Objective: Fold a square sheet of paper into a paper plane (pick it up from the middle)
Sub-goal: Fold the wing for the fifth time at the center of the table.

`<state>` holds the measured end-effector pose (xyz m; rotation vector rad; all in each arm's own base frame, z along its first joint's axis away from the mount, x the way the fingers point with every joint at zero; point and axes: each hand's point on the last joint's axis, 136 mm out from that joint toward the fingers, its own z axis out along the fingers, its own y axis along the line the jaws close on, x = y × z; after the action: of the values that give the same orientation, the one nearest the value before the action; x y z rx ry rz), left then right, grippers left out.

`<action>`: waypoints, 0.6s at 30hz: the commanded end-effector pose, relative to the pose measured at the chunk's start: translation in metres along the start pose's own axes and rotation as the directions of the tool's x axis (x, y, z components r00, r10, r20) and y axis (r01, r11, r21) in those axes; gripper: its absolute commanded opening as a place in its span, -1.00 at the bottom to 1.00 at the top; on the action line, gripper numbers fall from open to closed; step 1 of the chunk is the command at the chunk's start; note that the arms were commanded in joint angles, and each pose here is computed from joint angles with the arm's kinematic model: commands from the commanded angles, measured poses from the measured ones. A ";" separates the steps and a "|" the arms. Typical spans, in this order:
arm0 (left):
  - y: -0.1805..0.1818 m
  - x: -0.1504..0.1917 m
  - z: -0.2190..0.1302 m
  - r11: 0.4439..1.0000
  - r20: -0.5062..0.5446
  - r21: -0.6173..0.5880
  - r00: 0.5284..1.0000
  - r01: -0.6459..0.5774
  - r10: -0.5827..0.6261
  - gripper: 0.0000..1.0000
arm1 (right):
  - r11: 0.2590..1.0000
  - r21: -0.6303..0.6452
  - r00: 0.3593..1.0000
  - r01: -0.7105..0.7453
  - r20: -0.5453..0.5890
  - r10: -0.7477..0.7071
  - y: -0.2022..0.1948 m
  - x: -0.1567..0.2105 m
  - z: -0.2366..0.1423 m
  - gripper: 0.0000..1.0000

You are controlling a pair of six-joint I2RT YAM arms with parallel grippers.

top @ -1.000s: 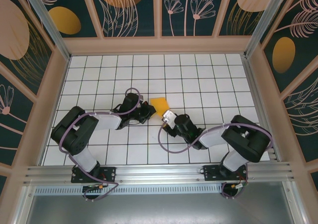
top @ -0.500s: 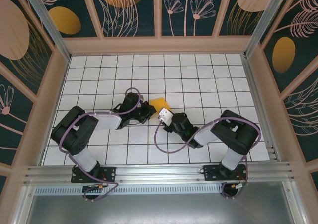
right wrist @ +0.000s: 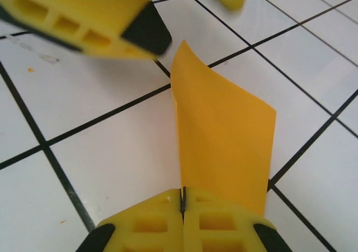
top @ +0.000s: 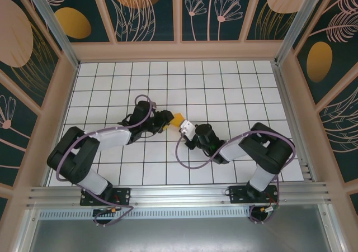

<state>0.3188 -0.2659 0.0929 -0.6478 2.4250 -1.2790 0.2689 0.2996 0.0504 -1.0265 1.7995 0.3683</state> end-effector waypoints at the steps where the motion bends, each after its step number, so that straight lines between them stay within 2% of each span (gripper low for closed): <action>1: 0.000 -0.023 -0.021 0.998 0.114 -0.048 0.993 -0.036 0.041 0.15 | 0.983 -0.116 0.988 -0.143 0.044 0.149 0.010 -0.024 -0.005 -0.99; 4: -0.005 -0.030 -0.033 0.996 0.170 -0.045 0.982 -0.075 0.081 0.26 | 0.956 -0.172 0.969 -0.237 0.033 0.246 0.014 -0.027 -0.006 -1.00; 9: -0.007 -0.020 -0.038 0.992 0.155 0.029 0.981 -0.126 0.120 0.28 | 0.886 -0.246 0.914 -0.394 -0.007 0.405 0.017 -0.031 -0.004 -1.00; 15: -0.003 -0.003 -0.036 0.982 0.124 0.104 0.982 -0.159 0.146 0.18 | 0.774 -0.304 0.825 -0.556 -0.085 0.559 0.021 -0.033 0.003 -1.00; 18: -0.003 0.007 -0.031 0.976 0.102 0.125 0.981 -0.178 0.166 0.05 | 0.722 -0.325 0.785 -0.611 -0.130 0.606 0.024 -0.030 0.005 -1.00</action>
<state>0.2982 -0.2360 0.0966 -0.5392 2.3128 -1.2166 0.2639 0.3243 0.0711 -0.6875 2.0351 0.9866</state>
